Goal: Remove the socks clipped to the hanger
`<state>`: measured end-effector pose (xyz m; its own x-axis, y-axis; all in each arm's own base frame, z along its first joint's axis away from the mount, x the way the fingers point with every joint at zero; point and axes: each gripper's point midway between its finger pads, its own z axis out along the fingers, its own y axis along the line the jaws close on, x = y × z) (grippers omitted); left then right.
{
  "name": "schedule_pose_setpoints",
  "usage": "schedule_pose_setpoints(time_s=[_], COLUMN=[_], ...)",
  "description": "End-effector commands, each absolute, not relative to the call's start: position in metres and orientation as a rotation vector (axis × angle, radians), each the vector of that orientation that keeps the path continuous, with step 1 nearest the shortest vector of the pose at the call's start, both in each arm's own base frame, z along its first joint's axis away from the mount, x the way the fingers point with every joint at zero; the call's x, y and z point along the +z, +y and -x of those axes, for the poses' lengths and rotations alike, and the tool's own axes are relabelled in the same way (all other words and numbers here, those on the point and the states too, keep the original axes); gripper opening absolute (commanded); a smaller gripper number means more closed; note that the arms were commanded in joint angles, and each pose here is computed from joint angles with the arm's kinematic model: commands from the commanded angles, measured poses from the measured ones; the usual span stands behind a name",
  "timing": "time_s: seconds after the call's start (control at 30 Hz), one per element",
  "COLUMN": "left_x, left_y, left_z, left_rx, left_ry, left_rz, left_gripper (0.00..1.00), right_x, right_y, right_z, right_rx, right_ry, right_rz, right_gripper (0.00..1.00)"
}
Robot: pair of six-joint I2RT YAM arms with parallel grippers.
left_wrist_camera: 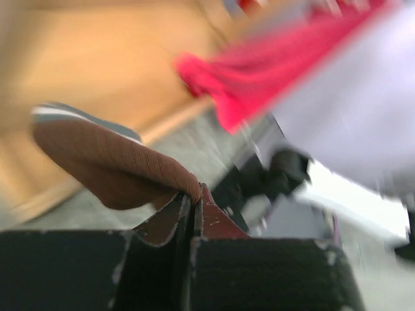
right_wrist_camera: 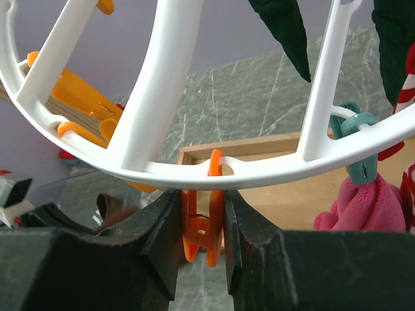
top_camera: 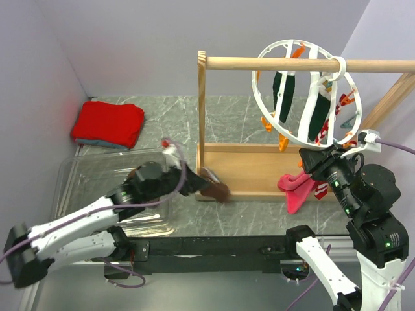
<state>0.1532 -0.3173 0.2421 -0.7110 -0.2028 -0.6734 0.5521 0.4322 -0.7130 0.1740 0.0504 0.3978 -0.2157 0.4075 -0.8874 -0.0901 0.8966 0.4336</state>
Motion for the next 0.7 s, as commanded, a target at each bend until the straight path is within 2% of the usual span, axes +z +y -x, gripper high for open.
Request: schedule_pose_setpoints(time_s=[0.0,0.17,0.4,0.6,0.67], left_x=[0.251,0.267,0.238,0.208,0.2], left_y=[-0.245,-0.171,-0.105,-0.069,-0.064], left_z=[-0.189,-0.213,-0.24,-0.248,-0.247], left_rx=[-1.145,-0.91,-0.512,-0.393,-0.383], left_ry=[1.924,1.823,1.909,1.878,1.871], left_rz=[0.049,0.312,0.558,0.772,0.799], left_gripper=[0.01,0.01,0.01,0.02,0.09], right_x=[0.399,0.402,0.399,0.394,0.393], right_y=[0.053,0.055,0.055,0.055,0.055], right_z=[-0.173,-0.172,-0.172,-0.173,-0.173], right_rx=[0.473,0.493,0.486,0.483,0.483], right_ry=[1.72,1.705,1.715,1.726,1.729], right_rz=[-0.219,-0.212,-0.208,-0.207,-0.206], right_gripper=[0.0,0.0,0.0,0.0,0.0])
